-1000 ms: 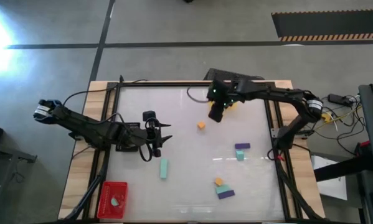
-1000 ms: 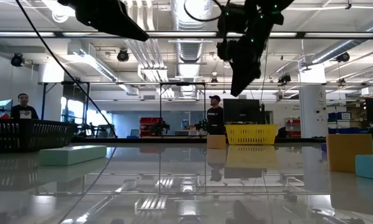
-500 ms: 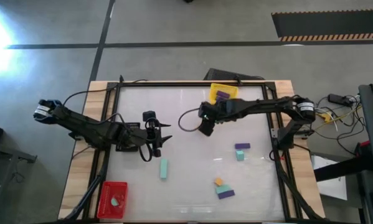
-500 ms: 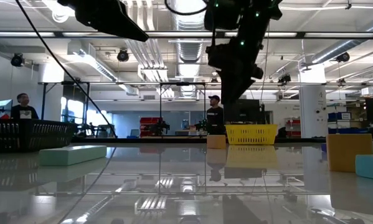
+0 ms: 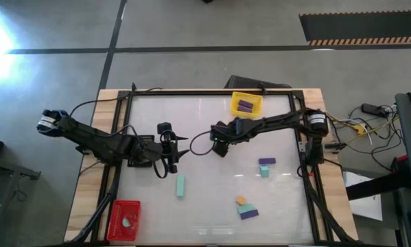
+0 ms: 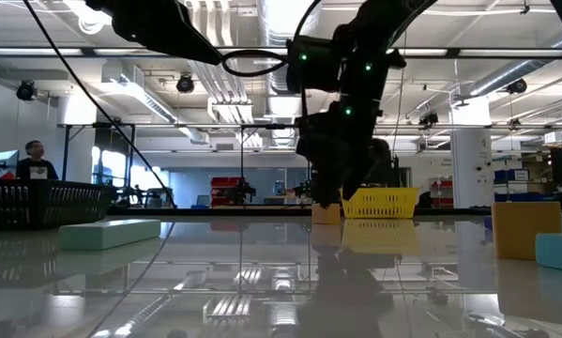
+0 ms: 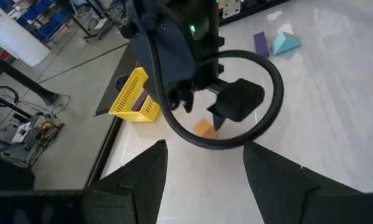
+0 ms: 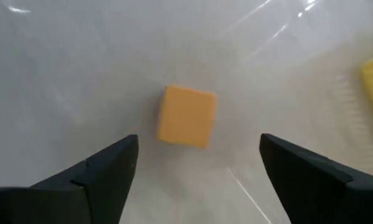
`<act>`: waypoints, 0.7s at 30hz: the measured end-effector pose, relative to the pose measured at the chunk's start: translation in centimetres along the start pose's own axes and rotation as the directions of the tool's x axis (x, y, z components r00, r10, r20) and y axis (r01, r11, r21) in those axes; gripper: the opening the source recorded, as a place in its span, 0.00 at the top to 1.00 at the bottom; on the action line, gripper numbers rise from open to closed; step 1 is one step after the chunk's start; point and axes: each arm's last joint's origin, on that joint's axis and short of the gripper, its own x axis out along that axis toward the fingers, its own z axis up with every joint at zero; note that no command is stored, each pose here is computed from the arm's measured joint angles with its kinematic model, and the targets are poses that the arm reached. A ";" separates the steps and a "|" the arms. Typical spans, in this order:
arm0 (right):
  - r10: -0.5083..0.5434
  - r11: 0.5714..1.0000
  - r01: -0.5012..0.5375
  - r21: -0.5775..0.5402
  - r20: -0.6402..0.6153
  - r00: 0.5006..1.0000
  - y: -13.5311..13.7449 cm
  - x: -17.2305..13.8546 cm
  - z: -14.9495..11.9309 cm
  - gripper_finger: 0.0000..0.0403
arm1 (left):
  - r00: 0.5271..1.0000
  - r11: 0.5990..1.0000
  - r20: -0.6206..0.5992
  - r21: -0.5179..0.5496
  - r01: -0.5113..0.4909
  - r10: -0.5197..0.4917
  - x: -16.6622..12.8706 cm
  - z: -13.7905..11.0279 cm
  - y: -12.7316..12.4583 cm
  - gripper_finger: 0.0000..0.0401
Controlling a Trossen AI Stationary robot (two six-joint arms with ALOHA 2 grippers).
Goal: Sort & place blocks by color
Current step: Put the yellow block into the black bin
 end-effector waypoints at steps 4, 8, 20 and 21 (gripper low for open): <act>0.010 1.000 -0.010 0.005 0.010 1.000 0.4 0.9 0.1 0.18 | 1.000 1.000 -0.001 0.002 0.002 -0.002 0.0 0.0 0.0 0.52; 0.012 1.000 -0.013 0.009 0.018 1.000 0.7 1.9 0.2 0.21 | 1.000 1.000 -0.001 0.002 0.002 -0.002 0.0 0.0 0.0 0.52; 0.012 1.000 -0.013 0.027 0.010 1.000 0.9 2.4 0.1 0.64 | 1.000 1.000 0.002 -0.007 -0.001 0.001 0.0 0.0 0.0 0.52; 0.013 1.000 -0.013 0.017 0.011 1.000 0.9 2.3 0.1 0.68 | 1.000 1.000 0.004 -0.020 -0.001 0.001 0.0 0.0 0.0 0.52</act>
